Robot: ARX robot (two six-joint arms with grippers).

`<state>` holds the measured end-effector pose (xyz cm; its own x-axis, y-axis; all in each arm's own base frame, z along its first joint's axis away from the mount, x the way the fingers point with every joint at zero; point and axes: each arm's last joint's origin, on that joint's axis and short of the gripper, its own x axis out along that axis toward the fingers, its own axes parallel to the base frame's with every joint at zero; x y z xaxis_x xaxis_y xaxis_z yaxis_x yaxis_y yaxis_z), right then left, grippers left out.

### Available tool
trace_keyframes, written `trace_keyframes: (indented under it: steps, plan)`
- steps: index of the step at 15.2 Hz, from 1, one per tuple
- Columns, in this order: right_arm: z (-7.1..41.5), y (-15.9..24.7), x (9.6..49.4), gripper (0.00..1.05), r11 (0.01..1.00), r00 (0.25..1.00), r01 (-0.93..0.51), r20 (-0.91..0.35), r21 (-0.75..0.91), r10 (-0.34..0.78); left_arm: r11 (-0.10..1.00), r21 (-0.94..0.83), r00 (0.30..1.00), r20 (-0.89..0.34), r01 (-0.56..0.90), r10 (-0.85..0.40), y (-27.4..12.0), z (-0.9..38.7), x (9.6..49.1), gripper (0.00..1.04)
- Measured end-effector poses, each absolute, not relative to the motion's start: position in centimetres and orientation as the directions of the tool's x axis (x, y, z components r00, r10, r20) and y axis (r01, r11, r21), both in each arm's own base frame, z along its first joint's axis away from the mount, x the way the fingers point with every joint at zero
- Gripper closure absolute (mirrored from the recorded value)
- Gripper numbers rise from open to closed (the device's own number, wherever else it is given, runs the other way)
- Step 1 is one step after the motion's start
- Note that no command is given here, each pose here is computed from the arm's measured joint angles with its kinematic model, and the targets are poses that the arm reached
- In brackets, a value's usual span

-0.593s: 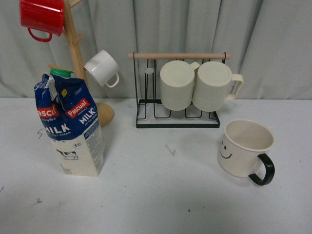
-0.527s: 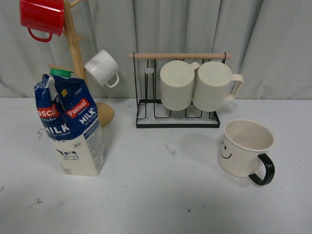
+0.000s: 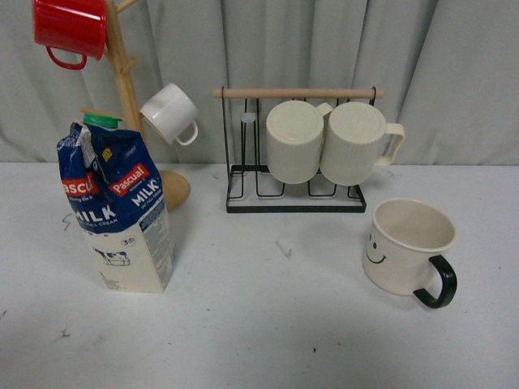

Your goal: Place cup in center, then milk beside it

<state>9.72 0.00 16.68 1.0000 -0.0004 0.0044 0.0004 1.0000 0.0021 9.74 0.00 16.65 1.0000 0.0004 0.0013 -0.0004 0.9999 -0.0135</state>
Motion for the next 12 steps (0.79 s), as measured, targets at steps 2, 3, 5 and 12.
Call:
trace_keyframes:
  steps: [2, 3, 5, 12]
  plan:
    - [16.7, 0.0, 9.7, 0.06, 1.000, 1.000, 0.000, 0.004, 0.002, 0.000, 1.000, -0.014, 1.000, 0.001, 0.000, 0.000, 0.0, 16.7, 9.7, 0.07]
    - [16.7, 0.0, 9.7, 0.06, 1.000, 1.000, 0.000, 0.004, 0.002, 0.000, 1.000, -0.014, 1.000, 0.001, 0.000, 0.000, 0.0, 16.7, 9.7, 0.07]
    - [16.7, 0.0, 9.7, 0.06, 1.000, 1.000, 0.000, 0.004, 0.002, 0.000, 1.000, -0.014, 1.000, 0.001, 0.000, 0.000, 0.0, 16.7, 9.7, 0.07]
    - [17.4, 0.8, 14.3, 0.06, 0.950, 0.956, -0.281, -0.042, 0.139, 0.290, 1.000, -0.014, 1.000, 0.001, 0.000, 0.000, 0.0, 16.6, 9.7, 0.07]
